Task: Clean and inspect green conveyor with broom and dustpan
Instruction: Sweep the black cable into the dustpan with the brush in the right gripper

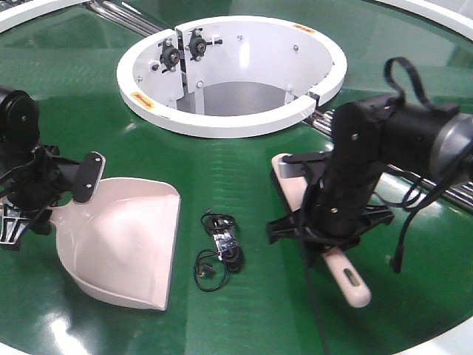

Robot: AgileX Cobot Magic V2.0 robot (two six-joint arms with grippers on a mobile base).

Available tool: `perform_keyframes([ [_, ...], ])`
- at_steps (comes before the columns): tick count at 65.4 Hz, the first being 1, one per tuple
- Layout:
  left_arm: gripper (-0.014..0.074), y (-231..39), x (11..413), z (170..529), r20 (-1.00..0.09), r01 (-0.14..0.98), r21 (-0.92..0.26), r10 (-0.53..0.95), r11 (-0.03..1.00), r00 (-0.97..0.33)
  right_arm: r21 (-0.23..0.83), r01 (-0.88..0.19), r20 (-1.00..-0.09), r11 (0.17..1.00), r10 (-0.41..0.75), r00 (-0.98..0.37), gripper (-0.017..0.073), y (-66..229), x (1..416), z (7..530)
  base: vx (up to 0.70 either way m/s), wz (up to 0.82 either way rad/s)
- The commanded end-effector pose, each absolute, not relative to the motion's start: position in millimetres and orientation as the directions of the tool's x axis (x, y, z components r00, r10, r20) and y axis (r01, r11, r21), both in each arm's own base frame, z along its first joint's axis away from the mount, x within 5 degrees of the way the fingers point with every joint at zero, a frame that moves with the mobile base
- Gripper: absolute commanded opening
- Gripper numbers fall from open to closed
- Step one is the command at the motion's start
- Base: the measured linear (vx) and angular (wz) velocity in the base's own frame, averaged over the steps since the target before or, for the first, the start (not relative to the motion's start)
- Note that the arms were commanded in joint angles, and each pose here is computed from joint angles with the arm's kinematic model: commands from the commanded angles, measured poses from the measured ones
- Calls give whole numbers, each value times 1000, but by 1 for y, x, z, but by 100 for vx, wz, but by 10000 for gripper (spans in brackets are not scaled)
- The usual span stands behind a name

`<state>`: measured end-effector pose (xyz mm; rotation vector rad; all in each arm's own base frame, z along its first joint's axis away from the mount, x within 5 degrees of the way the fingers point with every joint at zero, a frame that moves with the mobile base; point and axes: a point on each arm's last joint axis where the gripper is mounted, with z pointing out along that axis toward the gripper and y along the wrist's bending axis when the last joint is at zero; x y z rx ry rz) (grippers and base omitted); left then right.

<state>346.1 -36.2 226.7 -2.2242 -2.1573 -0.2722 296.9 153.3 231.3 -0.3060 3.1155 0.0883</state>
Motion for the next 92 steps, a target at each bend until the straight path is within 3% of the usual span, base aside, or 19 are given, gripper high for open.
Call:
perform_keyframes([
  [1, -6, -40, 345, 248, 123, 986, 164, 992, -36, 16, 83, -170, -89, 982, -163, -983, -4, 166, 289, 254, 0, 0],
  [10, -6, -40, 345, 248, 123, 986, 164, 992, -36, 16, 84, -132, -66, 988, -127, -990, -4, 179, 281, 252, 0, 0],
  [22, -6, -40, 345, 248, 123, 986, 164, 992, -36, 16, 62, -102, 74, 993, -106, -992, -4, 184, 276, 236, 0, 0],
  [46, -6, -40, 345, 248, 123, 986, 163, 992, -36, 16, 32, -95, 135, 995, -98, -986, -2, 211, 272, 202, 0, 0],
  [74, -6, -40, 345, 248, 123, 986, 163, 992, -36, 16, 86, -68, 142, 994, -80, -987, -1, 222, 280, 201, 0, 0],
  [92, -6, -40, 345, 248, 123, 986, 163, 992, -36, 16, 128, -113, 176, 985, -135, -975, -1, 255, 291, 205, 0, 0],
])
